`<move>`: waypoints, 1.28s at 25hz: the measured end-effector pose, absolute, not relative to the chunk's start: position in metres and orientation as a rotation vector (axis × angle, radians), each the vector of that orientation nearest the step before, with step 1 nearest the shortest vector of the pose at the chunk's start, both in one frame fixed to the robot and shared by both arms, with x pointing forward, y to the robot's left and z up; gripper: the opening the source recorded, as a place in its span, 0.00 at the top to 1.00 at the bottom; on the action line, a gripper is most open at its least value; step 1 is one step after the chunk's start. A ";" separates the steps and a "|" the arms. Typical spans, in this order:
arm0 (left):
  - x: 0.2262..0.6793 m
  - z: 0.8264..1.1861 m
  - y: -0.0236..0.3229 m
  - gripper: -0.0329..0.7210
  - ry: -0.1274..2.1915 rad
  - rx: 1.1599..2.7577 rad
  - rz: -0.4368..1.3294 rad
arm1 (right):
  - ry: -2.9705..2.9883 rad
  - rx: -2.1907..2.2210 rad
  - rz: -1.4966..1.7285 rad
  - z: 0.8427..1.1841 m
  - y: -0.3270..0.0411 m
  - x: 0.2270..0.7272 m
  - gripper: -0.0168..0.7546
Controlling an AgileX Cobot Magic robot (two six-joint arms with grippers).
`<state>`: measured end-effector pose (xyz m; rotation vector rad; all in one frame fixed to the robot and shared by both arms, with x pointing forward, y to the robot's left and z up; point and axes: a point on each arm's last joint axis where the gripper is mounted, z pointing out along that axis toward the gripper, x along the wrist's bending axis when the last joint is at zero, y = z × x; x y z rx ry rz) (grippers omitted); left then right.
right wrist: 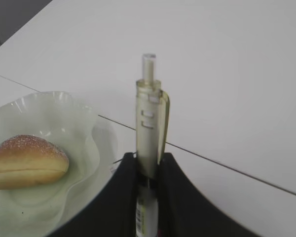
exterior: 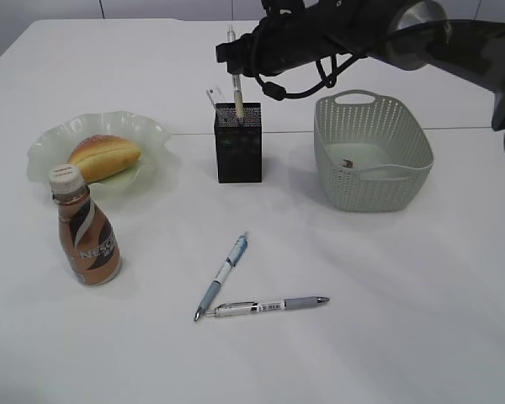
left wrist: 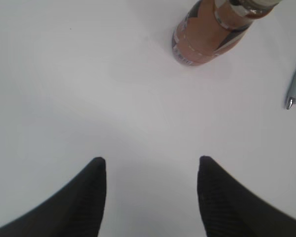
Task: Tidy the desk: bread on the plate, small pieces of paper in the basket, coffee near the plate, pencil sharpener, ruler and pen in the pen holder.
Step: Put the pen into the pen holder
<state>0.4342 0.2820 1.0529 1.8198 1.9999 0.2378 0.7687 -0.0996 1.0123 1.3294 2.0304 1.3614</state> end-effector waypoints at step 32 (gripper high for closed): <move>0.434 1.053 0.282 0.38 1.999 1.819 0.239 | 2.300 1.523 1.008 1.016 -0.111 0.741 0.60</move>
